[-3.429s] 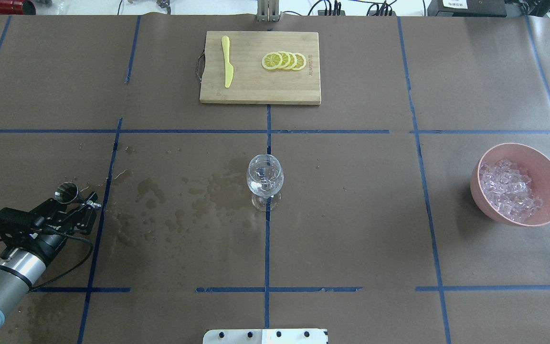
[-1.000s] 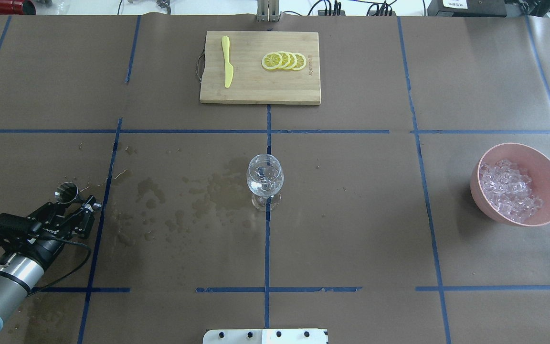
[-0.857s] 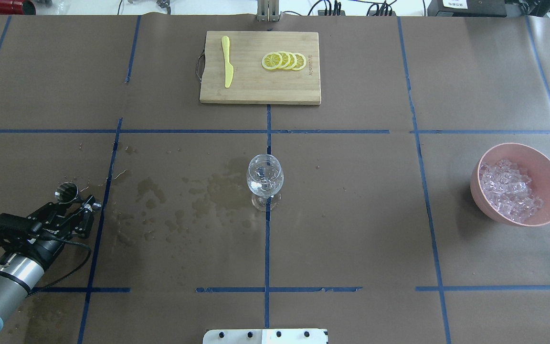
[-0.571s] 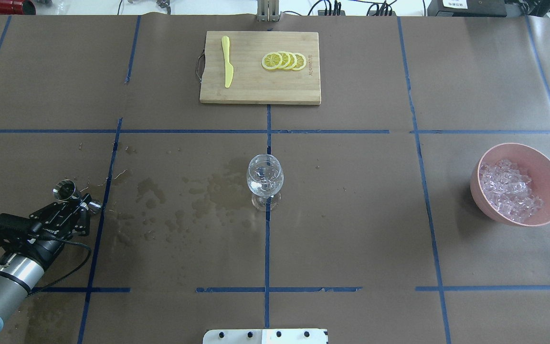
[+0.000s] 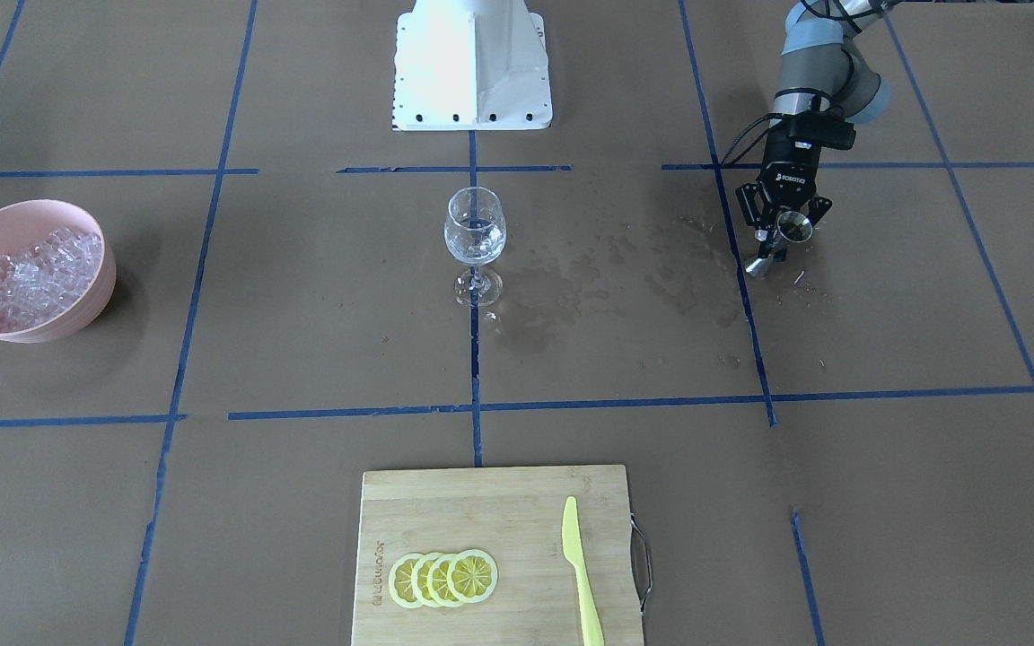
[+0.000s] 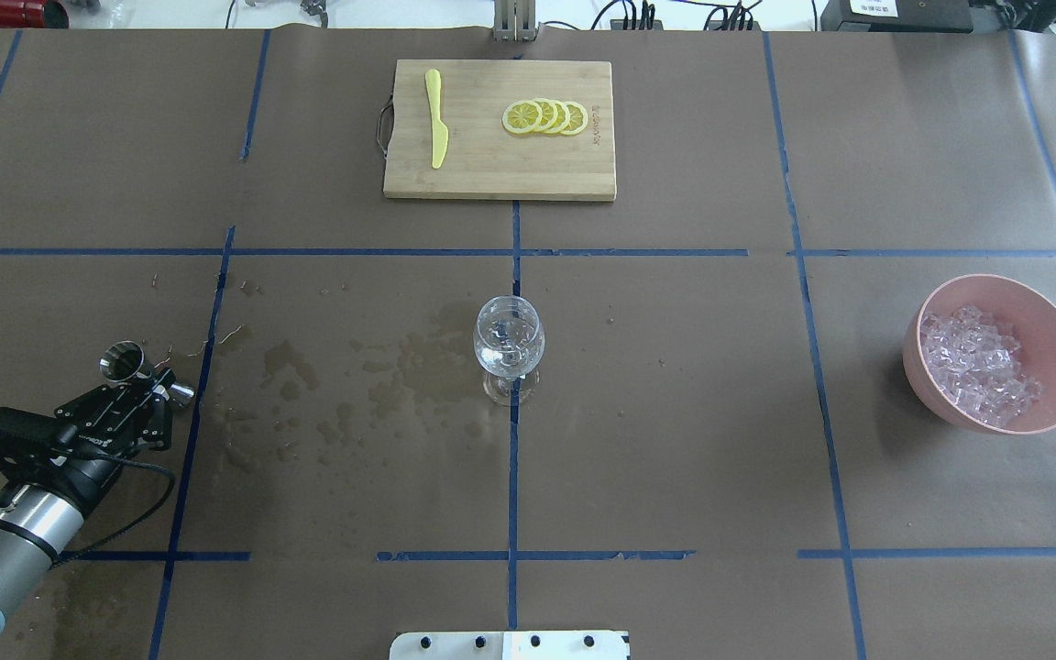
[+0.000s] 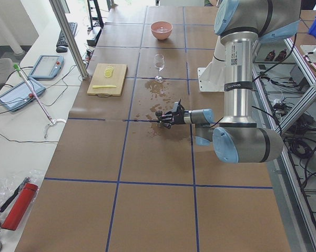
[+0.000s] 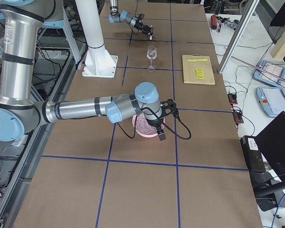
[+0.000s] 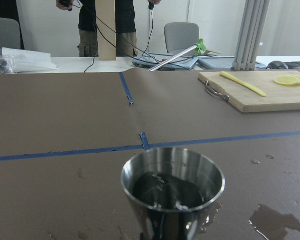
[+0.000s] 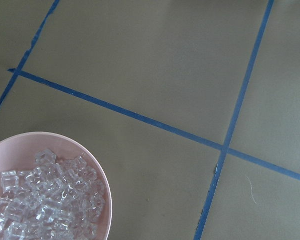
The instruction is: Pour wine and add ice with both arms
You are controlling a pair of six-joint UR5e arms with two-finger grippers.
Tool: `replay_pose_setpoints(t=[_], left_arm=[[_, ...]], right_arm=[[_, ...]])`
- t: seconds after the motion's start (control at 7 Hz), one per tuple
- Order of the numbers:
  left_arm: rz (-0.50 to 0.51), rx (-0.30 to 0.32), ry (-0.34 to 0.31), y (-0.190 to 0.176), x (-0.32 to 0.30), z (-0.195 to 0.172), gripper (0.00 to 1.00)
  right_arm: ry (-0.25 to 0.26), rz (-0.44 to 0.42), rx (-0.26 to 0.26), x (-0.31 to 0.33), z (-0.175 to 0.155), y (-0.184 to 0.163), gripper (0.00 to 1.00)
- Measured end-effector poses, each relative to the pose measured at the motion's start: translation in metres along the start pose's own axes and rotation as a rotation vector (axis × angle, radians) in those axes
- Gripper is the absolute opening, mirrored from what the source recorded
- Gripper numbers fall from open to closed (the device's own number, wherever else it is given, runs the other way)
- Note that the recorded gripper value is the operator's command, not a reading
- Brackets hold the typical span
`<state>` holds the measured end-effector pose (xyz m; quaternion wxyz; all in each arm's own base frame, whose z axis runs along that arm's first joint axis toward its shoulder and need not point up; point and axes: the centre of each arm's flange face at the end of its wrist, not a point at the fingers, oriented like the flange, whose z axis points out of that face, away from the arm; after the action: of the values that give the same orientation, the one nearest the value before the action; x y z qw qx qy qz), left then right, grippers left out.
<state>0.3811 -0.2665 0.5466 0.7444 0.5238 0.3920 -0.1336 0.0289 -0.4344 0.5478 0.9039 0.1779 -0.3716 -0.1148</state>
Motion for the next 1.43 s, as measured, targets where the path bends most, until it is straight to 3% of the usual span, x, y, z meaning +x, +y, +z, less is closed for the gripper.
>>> replay_pose_setpoints(t=[0.29,0.71,0.86,1.14,1.43], left_arm=[[0.042,0.037,0.040,-0.012,0.000,-0.006,0.00],[0.331,0.151,0.148,-0.050,0.009,-0.026,0.00],[0.367,0.162,0.223,-0.067,0.026,-0.033,0.00],[0.398,0.118,0.409,-0.099,0.062,-0.038,0.00],[0.487,-0.005,0.599,-0.139,0.075,-0.024,0.00]], right_arm=[[0.000,0.000,0.000,0.000,0.000,0.000,1.00],[0.000,0.001,-0.001,0.001,0.000,0.000,1.00],[0.000,0.001,0.000,0.001,0.000,0.000,1.00],[0.000,0.002,-0.002,0.001,0.001,0.000,1.00],[0.000,0.003,-0.003,0.001,0.002,0.001,1.00]])
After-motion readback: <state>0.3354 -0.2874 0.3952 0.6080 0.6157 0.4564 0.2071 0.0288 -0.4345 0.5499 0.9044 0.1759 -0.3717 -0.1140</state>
